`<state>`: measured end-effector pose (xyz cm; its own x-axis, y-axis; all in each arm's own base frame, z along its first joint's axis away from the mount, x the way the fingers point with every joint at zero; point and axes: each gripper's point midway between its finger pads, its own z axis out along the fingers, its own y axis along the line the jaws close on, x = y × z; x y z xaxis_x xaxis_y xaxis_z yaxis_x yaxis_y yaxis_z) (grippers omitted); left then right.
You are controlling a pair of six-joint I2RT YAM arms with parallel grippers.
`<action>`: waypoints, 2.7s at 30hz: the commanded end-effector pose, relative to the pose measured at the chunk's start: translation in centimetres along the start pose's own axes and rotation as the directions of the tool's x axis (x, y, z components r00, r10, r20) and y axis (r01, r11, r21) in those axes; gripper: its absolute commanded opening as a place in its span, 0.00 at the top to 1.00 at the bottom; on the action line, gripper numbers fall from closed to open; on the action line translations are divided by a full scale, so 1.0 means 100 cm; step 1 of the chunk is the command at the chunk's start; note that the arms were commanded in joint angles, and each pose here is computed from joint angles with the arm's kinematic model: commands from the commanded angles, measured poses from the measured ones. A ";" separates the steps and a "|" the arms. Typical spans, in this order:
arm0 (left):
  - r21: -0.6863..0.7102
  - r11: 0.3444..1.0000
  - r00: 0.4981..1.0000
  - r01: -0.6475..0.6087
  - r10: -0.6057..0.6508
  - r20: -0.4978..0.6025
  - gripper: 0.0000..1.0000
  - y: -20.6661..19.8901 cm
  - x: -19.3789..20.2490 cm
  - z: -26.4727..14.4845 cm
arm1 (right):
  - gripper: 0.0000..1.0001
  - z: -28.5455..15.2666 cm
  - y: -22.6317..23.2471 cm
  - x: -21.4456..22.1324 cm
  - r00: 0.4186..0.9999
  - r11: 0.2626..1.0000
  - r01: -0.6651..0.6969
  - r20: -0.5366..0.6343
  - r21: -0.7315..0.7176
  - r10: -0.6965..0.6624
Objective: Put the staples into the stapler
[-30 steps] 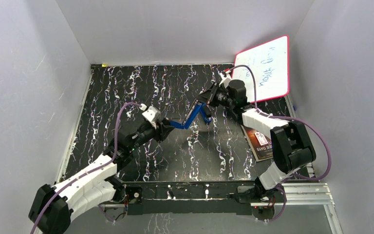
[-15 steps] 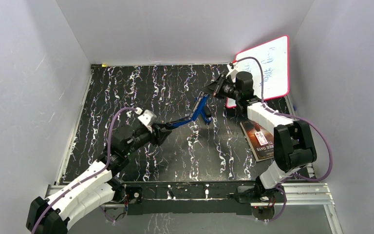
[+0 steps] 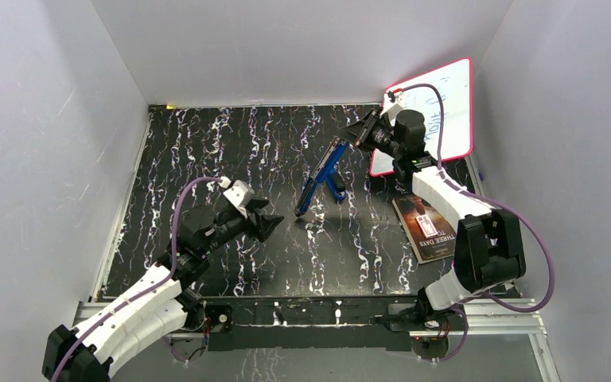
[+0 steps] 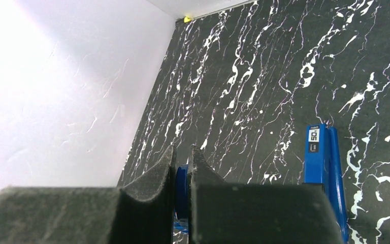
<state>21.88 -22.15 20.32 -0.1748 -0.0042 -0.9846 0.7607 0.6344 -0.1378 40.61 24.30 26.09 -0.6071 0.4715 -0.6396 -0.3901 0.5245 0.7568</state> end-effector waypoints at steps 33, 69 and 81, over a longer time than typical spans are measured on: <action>0.236 0.952 0.981 -0.195 0.189 0.049 0.52 -0.004 -0.028 0.129 | 1.00 -0.042 0.070 -0.025 0.988 0.976 -0.093 0.106 -0.198 0.115; 0.683 0.650 0.764 -0.334 0.611 -0.207 1.00 -0.001 0.047 0.050 | 0.48 -0.089 0.020 -0.009 0.978 0.992 0.090 0.180 0.087 -0.105; 0.744 0.575 0.568 -0.340 0.756 -0.325 1.00 0.040 0.096 0.047 | 0.46 -0.092 -0.008 0.049 0.983 0.982 0.181 -0.003 0.051 -0.181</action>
<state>25.12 -23.37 8.69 0.1558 0.7299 -0.6655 0.9877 -0.1248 0.0943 32.28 19.19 23.41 -0.5400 0.4183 -0.7304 -0.3795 0.6535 0.6549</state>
